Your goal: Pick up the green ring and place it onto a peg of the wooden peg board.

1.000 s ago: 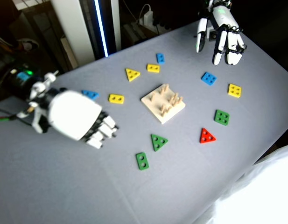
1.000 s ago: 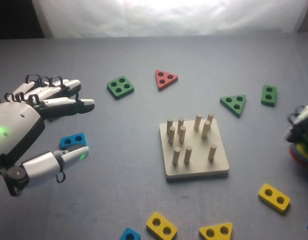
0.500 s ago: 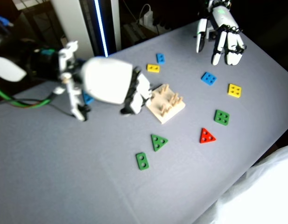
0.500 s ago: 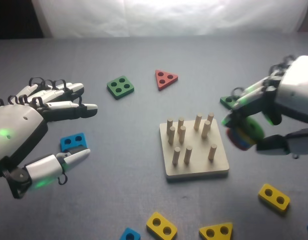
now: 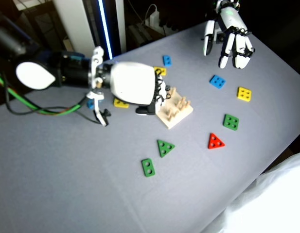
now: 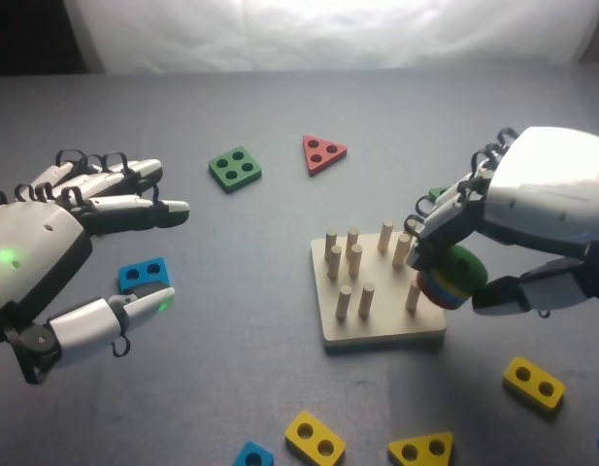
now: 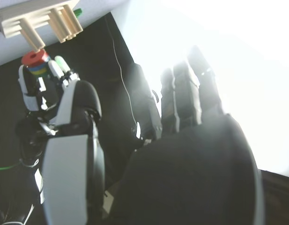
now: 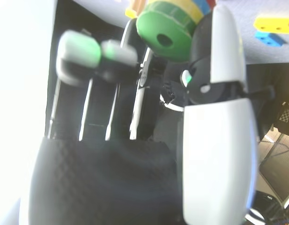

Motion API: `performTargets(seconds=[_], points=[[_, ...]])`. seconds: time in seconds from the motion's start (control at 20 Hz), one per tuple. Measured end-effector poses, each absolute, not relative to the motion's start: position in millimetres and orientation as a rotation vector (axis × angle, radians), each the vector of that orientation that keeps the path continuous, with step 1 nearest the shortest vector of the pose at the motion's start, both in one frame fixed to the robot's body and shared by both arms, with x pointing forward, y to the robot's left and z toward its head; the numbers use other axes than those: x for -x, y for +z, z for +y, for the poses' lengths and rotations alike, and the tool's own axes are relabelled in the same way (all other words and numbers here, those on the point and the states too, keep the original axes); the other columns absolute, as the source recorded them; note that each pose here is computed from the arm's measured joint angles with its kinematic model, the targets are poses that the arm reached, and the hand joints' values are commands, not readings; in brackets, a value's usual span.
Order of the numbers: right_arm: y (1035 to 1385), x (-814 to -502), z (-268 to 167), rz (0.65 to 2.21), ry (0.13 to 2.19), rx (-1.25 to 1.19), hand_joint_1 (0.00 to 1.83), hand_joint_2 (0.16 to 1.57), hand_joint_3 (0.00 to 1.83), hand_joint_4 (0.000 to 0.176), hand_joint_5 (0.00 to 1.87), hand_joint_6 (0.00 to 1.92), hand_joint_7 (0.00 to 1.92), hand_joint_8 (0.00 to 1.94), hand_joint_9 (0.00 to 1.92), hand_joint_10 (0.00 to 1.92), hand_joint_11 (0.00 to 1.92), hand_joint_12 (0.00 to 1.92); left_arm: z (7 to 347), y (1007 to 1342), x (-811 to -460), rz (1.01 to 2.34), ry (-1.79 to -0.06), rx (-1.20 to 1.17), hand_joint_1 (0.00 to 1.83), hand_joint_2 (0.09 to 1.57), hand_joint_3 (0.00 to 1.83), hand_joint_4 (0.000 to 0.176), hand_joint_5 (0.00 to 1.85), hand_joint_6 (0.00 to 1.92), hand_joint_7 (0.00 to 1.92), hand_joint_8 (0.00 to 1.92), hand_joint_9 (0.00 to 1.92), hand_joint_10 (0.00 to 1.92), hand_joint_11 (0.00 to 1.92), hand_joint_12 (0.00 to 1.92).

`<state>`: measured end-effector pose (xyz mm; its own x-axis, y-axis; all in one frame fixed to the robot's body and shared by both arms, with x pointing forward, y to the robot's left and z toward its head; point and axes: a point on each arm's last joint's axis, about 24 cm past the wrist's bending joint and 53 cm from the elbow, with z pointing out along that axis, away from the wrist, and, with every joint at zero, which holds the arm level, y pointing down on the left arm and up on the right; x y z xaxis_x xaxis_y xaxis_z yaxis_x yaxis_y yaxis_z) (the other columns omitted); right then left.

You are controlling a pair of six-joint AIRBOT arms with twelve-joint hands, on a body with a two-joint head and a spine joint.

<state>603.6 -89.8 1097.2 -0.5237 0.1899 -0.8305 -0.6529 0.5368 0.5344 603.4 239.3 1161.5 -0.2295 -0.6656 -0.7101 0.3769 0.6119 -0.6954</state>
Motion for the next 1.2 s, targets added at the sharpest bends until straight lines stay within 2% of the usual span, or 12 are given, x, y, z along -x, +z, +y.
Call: performTargets(seconds=[0.2, 0.4, 0.45, 0.6, 0.65, 0.85, 0.95, 1.0, 1.05, 1.1, 1.15, 1.2], points=[[1097, -607, -88, 1.826, 1.118, 0.385, 1.27, 1.11, 0.00, 0.000, 1.05, 0.61, 0.98, 1.25, 1.11, 1.69, 1.17, 1.89, 239, 1161, -603, 1.519, -0.986, 0.252, 0.85, 1.20, 0.00, 0.000, 0.68, 0.00, 0.27, 0.00, 0.24, 0.00, 0.00, 0.80], [1098, -609, -78, 1.816, 1.114, 0.421, 1.26, 1.06, 0.00, 0.000, 1.06, 0.95, 1.20, 0.55, 1.25, 1.01, 1.18, 1.44, 239, 1162, -604, 1.517, -0.988, 0.253, 0.83, 1.20, 0.00, 0.000, 0.65, 0.00, 0.27, 0.00, 0.24, 0.00, 0.00, 0.84], [1098, -610, -76, 1.818, 1.113, 0.425, 1.27, 1.05, 0.00, 0.000, 1.08, 0.92, 1.20, 0.55, 1.27, 0.92, 1.18, 1.39, 240, 1162, -604, 1.517, -0.988, 0.254, 0.85, 1.19, 0.00, 0.000, 0.66, 0.00, 0.27, 0.00, 0.25, 0.00, 0.00, 0.84], [1091, -604, -64, 1.827, 1.116, 0.473, 1.28, 1.06, 0.00, 0.000, 1.13, 0.60, 1.09, 1.02, 1.19, 1.16, 1.14, 1.52, 240, 1162, -604, 1.518, -0.990, 0.253, 0.87, 1.18, 0.00, 0.000, 0.67, 0.00, 0.27, 0.00, 0.24, 0.00, 0.00, 0.82], [1090, -603, -64, 1.829, 1.116, 0.477, 1.28, 1.10, 0.00, 0.000, 1.10, 0.57, 0.98, 1.26, 1.13, 1.49, 1.14, 1.71, 240, 1162, -604, 1.517, -0.991, 0.258, 0.87, 1.18, 0.00, 0.000, 0.67, 0.00, 0.27, 0.00, 0.24, 0.00, 0.00, 0.82], [1090, -604, -65, 1.835, 1.118, 0.470, 1.28, 1.08, 0.00, 0.000, 1.08, 0.73, 1.03, 1.01, 1.10, 1.22, 1.10, 1.53, 240, 1162, -604, 1.517, -0.990, 0.256, 0.83, 1.19, 0.00, 0.000, 0.66, 0.00, 0.28, 0.00, 0.24, 0.00, 0.00, 0.83], [1089, -603, -64, 1.836, 1.118, 0.476, 1.26, 1.08, 0.00, 0.000, 1.05, 0.77, 1.08, 0.96, 1.19, 1.39, 1.20, 1.64, 240, 1162, -604, 1.517, -0.991, 0.255, 0.84, 1.19, 0.00, 0.000, 0.66, 0.00, 0.28, 0.00, 0.25, 0.00, 0.00, 0.84], [1089, -603, -64, 1.836, 1.118, 0.479, 1.26, 1.11, 0.00, 0.000, 0.92, 0.93, 1.08, 0.98, 1.17, 1.09, 1.10, 1.50, 240, 1162, -604, 1.517, -0.991, 0.255, 0.81, 1.20, 0.00, 0.000, 0.66, 0.00, 0.27, 0.00, 0.24, 0.00, 0.00, 0.84], [1089, -601, -63, 1.836, 1.121, 0.482, 1.44, 1.10, 0.00, 0.000, 0.73, 0.38, 0.92, 0.97, 1.04, 1.17, 0.93, 1.45, 240, 1162, -604, 1.517, -0.991, 0.256, 0.83, 1.20, 0.00, 0.000, 0.66, 0.00, 0.28, 0.00, 0.24, 0.00, 0.00, 0.84], [1088, -600, -62, 1.836, 1.118, 0.491, 1.37, 1.12, 0.00, 0.000, 0.69, 0.12, 0.92, 1.07, 0.85, 1.04, 0.78, 1.43, 240, 1162, -604, 1.517, -0.991, 0.256, 0.83, 1.20, 0.00, 0.000, 0.66, 0.00, 0.28, 0.00, 0.25, 0.00, 0.00, 0.86], [1088, -600, -62, 1.837, 1.119, 0.491, 1.27, 1.05, 0.00, 0.016, 0.56, 0.02, 0.65, 0.46, 0.69, 0.69, 0.52, 1.18, 240, 1162, -604, 1.517, -0.991, 0.256, 0.84, 1.20, 0.00, 0.000, 0.66, 0.00, 0.27, 0.00, 0.23, 0.00, 0.00, 0.83], [1088, -599, -61, 1.840, 1.119, 0.492, 1.23, 1.03, 0.00, 0.052, 0.48, 0.00, 0.56, 0.16, 0.60, 0.43, 0.38, 1.02, 240, 1162, -604, 1.518, -0.991, 0.256, 0.84, 1.20, 0.00, 0.000, 0.67, 0.00, 0.27, 0.00, 0.23, 0.00, 0.00, 0.82]])
